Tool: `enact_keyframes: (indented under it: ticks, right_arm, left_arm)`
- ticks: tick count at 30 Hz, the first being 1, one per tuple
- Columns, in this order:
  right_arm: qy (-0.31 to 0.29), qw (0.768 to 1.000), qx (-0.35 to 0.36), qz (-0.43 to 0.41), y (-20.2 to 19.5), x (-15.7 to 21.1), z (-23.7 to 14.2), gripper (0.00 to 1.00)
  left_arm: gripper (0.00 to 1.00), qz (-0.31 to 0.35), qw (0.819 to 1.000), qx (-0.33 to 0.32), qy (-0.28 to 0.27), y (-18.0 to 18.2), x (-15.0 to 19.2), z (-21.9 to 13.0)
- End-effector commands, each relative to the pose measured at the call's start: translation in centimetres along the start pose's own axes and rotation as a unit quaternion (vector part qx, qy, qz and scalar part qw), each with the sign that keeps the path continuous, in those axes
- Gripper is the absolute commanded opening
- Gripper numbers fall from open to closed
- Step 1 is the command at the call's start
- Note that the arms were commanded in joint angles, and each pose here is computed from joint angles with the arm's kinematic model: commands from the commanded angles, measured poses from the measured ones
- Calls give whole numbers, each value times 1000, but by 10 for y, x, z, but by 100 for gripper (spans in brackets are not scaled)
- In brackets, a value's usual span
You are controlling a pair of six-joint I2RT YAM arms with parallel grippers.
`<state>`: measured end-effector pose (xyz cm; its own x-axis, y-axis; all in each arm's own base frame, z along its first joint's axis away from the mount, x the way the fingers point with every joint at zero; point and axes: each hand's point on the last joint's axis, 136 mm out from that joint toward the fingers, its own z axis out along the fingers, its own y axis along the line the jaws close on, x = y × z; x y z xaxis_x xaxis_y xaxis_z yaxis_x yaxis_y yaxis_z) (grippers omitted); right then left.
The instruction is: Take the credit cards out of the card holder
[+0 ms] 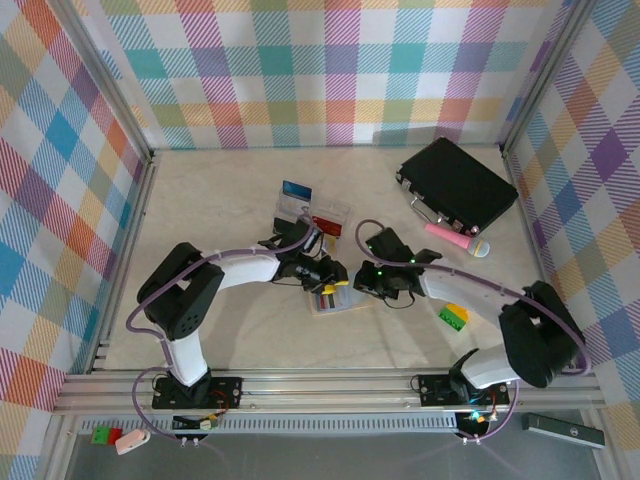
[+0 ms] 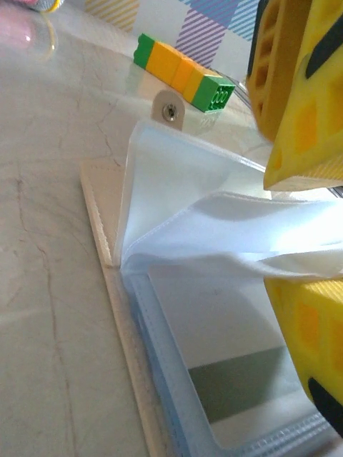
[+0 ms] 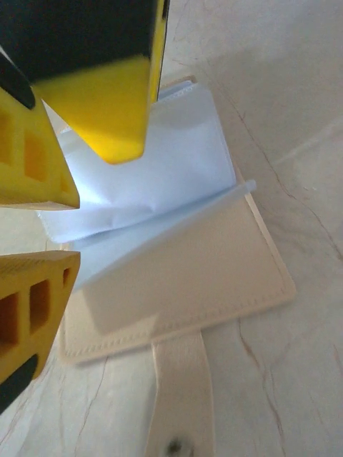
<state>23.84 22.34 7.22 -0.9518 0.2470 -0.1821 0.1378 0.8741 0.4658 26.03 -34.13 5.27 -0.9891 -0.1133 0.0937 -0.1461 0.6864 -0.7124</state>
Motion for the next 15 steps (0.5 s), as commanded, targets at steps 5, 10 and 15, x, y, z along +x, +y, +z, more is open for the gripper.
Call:
enact_keyframes:
  ticks: [5, 10, 15]
  right_arm:
    - [-52, 997, 45, 28, -38, -7, -30, 27]
    - [-66, 996, 40, 34, -43, -9, -38, 27]
    - [-67, 997, 35, 34, -44, -9, -39, 28]
  left_arm:
    - [42, 17, 999, 23, 15, -33, 3, 17]
    - [46, 20, 999, 28, 14, -45, 0, 26]
    - [48, 14, 1000, 8, 11, -37, -4, 31]
